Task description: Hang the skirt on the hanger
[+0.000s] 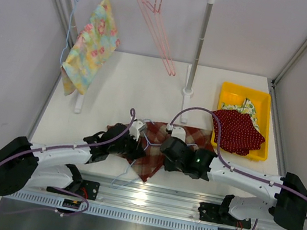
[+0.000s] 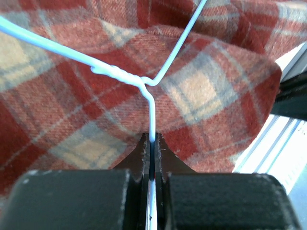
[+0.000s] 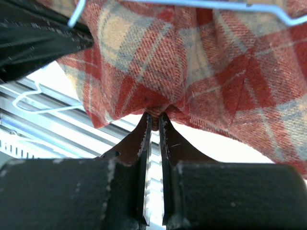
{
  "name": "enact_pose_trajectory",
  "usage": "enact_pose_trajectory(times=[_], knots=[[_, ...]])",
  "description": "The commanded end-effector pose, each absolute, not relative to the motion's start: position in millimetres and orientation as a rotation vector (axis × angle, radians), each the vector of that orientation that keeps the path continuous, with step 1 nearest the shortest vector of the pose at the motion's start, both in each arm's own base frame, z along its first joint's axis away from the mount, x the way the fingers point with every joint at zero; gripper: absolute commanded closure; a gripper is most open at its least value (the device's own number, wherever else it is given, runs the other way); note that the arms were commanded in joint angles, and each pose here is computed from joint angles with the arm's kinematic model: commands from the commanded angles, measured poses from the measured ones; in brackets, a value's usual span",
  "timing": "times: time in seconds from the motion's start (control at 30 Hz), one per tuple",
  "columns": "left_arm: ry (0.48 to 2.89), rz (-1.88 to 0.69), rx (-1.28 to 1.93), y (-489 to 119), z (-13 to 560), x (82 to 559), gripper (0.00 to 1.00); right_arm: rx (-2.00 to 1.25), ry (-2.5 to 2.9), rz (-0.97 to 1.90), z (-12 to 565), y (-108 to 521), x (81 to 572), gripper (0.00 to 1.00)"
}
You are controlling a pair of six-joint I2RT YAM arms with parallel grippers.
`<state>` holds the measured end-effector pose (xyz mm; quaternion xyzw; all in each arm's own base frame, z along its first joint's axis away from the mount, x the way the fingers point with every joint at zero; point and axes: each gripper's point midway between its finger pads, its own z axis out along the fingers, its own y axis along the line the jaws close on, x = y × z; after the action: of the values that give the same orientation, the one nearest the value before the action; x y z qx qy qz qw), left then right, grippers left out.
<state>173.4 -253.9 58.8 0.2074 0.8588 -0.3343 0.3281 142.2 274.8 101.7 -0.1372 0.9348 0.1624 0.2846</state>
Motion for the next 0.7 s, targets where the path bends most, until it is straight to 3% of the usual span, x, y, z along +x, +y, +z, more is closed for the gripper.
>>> enact_pose_trajectory(times=[0.0,0.67], knots=[[2.167,-0.841,0.535,-262.7,82.2,195.9,1.00,-0.347,2.480,0.490,120.7,279.3,140.3,0.94],[2.078,-0.704,0.578,-278.1,125.4,240.4,1.00,-0.468,2.624,0.447,61.1,257.3,73.0,0.91]])
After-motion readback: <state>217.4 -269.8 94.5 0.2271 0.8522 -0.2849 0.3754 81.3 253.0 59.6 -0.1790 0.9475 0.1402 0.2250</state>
